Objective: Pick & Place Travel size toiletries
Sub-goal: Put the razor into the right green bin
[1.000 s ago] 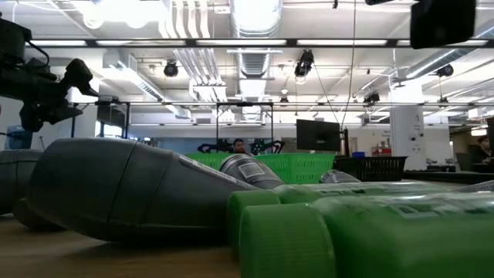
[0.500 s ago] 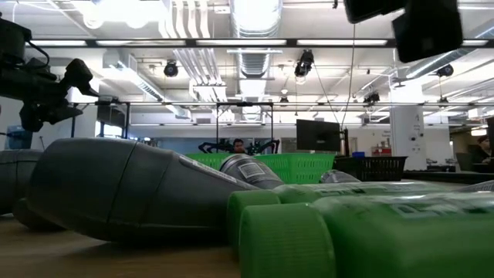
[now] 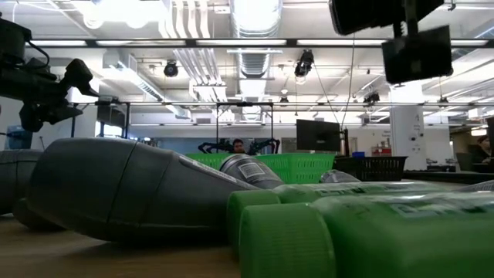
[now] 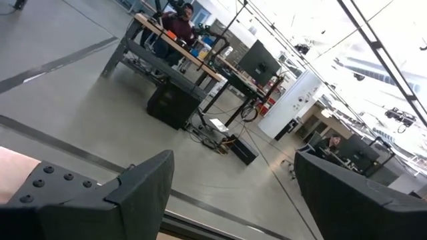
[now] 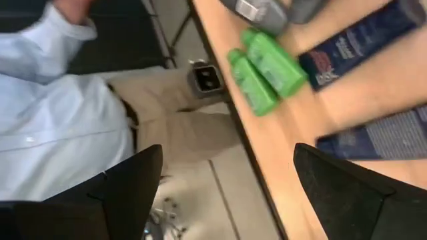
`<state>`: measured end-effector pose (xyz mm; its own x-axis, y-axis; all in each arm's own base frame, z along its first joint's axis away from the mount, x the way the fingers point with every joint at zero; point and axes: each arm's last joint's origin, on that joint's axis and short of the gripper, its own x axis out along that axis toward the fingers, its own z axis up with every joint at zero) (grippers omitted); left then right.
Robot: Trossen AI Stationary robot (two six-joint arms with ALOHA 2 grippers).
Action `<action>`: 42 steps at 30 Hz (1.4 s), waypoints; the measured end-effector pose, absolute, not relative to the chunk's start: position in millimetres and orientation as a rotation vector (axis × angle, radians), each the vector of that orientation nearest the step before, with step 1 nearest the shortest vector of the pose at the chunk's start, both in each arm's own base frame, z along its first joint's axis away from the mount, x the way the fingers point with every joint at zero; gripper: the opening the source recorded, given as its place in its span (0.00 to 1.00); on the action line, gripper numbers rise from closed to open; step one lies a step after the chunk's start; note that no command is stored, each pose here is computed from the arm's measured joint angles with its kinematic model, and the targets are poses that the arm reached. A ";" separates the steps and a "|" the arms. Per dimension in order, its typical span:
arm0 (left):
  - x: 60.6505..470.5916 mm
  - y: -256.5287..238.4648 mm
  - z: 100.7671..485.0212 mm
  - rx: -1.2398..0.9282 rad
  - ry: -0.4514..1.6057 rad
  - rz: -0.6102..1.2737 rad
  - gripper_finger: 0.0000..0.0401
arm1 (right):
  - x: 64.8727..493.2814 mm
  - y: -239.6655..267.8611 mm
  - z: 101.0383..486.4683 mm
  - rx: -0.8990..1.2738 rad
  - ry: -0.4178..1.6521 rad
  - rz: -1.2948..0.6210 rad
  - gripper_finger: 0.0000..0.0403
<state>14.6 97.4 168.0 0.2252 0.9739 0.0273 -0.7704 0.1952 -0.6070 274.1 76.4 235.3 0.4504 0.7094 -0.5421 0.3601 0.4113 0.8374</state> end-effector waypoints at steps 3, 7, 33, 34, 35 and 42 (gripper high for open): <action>14.7 97.5 167.8 -0.533 -0.458 1.284 0.79 | 274.8 79.9 223.5 1.229 1.350 0.328 0.84; 14.7 97.5 167.8 -0.533 -0.458 1.284 0.79 | 267.4 95.1 214.2 1.095 1.518 0.410 0.86; 14.7 97.6 167.7 -0.533 -0.457 1.285 0.79 | 231.1 197.4 188.4 -0.170 1.481 0.654 0.71; 14.7 97.6 167.7 -0.534 -0.457 1.285 0.79 | 228.5 198.7 185.9 -0.209 1.478 0.657 0.70; 14.6 97.6 167.6 -0.534 -0.457 1.286 0.79 | 226.5 199.4 182.9 -0.246 1.476 0.646 0.69; 14.5 97.7 167.6 -0.534 -0.458 1.290 0.79 | 222.7 195.4 170.5 -0.267 1.513 0.547 0.58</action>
<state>14.5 97.7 167.6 0.2204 0.9751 0.0233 -0.7718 0.1890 -0.6072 222.7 195.4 170.5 -0.0313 0.1744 -0.9842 -0.4958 0.8523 0.1668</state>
